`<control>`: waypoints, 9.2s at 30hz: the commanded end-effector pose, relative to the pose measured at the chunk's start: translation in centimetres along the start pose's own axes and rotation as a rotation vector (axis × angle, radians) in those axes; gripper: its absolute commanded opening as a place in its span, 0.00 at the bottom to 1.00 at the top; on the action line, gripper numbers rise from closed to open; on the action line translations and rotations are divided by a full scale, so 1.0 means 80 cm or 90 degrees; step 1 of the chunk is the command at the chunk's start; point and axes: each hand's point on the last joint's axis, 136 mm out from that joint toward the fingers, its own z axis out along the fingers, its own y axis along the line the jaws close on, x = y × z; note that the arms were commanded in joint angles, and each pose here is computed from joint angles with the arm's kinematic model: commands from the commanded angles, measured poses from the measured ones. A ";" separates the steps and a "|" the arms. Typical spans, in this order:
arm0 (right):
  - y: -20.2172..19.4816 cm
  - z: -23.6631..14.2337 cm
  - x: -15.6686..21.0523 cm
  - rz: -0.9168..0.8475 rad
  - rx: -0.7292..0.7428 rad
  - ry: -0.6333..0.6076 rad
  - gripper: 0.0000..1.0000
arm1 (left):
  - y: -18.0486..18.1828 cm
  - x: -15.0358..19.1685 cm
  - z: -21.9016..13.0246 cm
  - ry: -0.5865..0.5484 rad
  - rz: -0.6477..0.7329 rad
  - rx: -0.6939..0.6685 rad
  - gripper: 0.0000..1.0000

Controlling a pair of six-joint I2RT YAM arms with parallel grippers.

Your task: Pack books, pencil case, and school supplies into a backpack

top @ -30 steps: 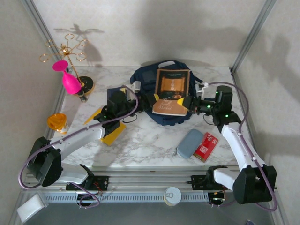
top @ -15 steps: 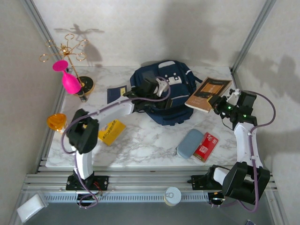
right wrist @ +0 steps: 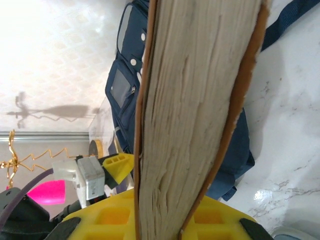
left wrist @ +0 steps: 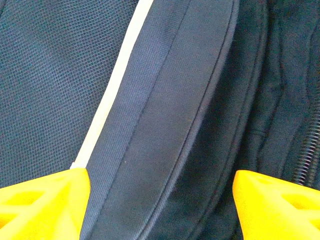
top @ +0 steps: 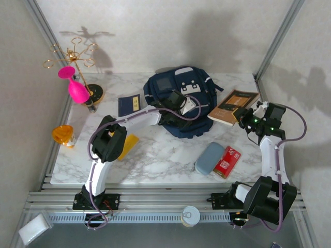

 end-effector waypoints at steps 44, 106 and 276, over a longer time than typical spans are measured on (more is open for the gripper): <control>0.032 0.005 0.113 -0.095 -0.004 0.176 0.00 | 0.087 -0.163 -0.197 -0.199 -0.022 -0.191 0.00; -0.025 0.217 0.236 -0.453 0.164 0.224 0.16 | 0.070 -0.171 -0.251 -0.329 -0.116 -0.007 0.00; 0.249 0.212 0.519 -0.396 -0.210 0.538 0.00 | 0.110 0.403 -0.261 -0.124 -0.956 -0.327 0.64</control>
